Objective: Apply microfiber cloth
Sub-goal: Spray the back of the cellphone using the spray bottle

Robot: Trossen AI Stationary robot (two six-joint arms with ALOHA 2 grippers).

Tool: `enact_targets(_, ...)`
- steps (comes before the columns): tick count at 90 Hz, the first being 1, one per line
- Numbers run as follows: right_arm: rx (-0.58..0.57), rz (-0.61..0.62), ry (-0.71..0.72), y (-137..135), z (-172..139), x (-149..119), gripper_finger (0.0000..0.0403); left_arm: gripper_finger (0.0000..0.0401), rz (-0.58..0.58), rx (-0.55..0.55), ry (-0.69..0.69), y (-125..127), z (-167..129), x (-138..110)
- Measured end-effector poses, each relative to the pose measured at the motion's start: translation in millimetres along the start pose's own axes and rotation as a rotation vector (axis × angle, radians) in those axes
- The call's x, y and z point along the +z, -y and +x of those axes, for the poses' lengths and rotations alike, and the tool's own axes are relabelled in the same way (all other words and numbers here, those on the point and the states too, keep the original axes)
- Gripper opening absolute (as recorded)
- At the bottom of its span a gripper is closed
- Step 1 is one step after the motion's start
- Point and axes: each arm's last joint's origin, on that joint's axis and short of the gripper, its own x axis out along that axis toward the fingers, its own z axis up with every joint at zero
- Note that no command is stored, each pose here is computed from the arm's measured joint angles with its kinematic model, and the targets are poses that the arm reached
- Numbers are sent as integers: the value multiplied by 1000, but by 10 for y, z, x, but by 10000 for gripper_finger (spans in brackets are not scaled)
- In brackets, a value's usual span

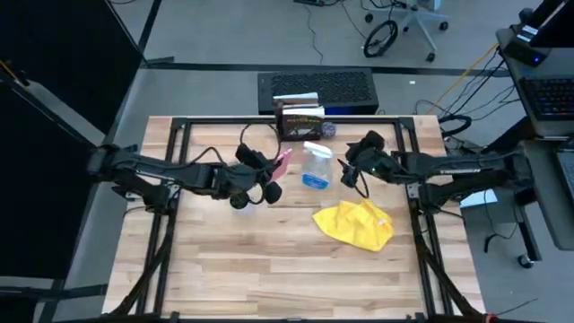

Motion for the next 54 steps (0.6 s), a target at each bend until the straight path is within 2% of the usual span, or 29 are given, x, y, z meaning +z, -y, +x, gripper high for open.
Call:
enact_targets(16, 56, 33, 49, 17, 273, -129, 263, 15, 10, 19, -22, 122, 289, -160)
enact_targets(27, 116, 21, 25, -53, 382, -175, 263, 15, 1, 35, -22, 172, 484, -257)
enact_targets(43, 297, 64, 12, -277, 374, -197, 263, 15, 2, 39, -31, 193, 582, -319)
enact_targets(54, 362, 61, 15, -451, 274, -200, 263, 15, 5, 14, -38, 213, 570, -325)
